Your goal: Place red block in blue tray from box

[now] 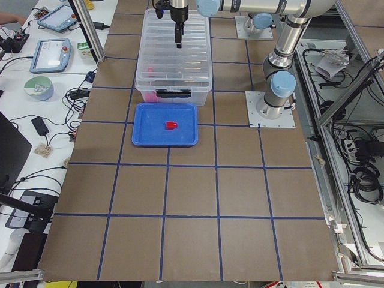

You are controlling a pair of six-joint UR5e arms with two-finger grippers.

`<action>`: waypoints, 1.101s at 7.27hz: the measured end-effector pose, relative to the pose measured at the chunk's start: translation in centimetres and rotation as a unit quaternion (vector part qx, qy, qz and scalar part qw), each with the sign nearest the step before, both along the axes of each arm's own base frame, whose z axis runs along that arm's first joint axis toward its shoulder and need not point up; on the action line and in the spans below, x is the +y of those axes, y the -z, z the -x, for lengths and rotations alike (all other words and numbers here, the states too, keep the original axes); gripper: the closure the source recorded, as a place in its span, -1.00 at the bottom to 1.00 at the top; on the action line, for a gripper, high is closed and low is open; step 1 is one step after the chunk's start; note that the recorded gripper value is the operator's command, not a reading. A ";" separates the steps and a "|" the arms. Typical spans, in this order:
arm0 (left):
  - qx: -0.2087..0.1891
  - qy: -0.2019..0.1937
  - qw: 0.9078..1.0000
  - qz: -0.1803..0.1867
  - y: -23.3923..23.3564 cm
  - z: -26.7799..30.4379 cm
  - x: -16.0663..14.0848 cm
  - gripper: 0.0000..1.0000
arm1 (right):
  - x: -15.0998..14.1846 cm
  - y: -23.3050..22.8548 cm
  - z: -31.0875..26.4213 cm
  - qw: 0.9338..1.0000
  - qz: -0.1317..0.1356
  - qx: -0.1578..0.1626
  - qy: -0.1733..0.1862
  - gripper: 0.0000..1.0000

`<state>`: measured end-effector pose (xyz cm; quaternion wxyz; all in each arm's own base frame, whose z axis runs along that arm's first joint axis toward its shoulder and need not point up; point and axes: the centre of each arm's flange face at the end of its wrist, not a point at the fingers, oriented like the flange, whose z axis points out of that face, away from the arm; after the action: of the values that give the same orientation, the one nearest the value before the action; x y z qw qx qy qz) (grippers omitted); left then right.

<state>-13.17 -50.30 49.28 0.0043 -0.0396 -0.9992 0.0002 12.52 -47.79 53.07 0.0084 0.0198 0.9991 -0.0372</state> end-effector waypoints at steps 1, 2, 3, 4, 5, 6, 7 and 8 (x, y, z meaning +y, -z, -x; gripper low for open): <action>0.001 -0.001 1.000 0.003 -0.3 -0.1 0.0 -1.00 | -0.5 -0.1 -0.4 1.000 -0.010 0.000 0.007 -1.00; 0.001 -0.001 1.000 0.007 -0.7 -0.2 0.0 -1.00 | -1.0 -0.1 -0.5 1.000 -0.015 0.001 0.012 -1.00; 0.002 -0.002 1.000 0.010 -1.0 -0.2 0.1 -1.00 | -1.2 0.1 -0.5 1.000 -0.019 0.004 0.013 -1.00; 0.002 -0.003 1.000 0.012 -1.2 -0.3 0.1 -1.00 | -1.3 0.1 -0.5 1.000 -0.020 0.005 0.013 -1.00; 0.002 -0.004 1.000 0.013 -1.3 -0.4 0.1 -1.00 | -1.3 0.1 -0.5 1.000 -0.021 0.005 0.013 -1.00; 0.003 -0.005 1.000 0.014 -1.4 -0.5 0.1 -1.00 | -1.3 0.2 -0.5 1.000 -0.021 0.005 0.013 -1.00; 0.004 -0.006 1.000 0.014 -1.5 -0.6 0.1 -1.00 | -1.3 0.3 -0.5 1.000 -0.022 0.005 0.013 -1.00; 0.003 -0.006 1.000 0.015 -1.6 -0.7 0.2 -1.00 | -1.3 0.3 -0.5 1.000 -0.022 0.004 0.013 -1.00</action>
<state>-12.52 -50.12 50.85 0.0067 -0.0332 -0.9993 0.0153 13.03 -49.11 52.80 0.0032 0.0331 0.9993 -0.0156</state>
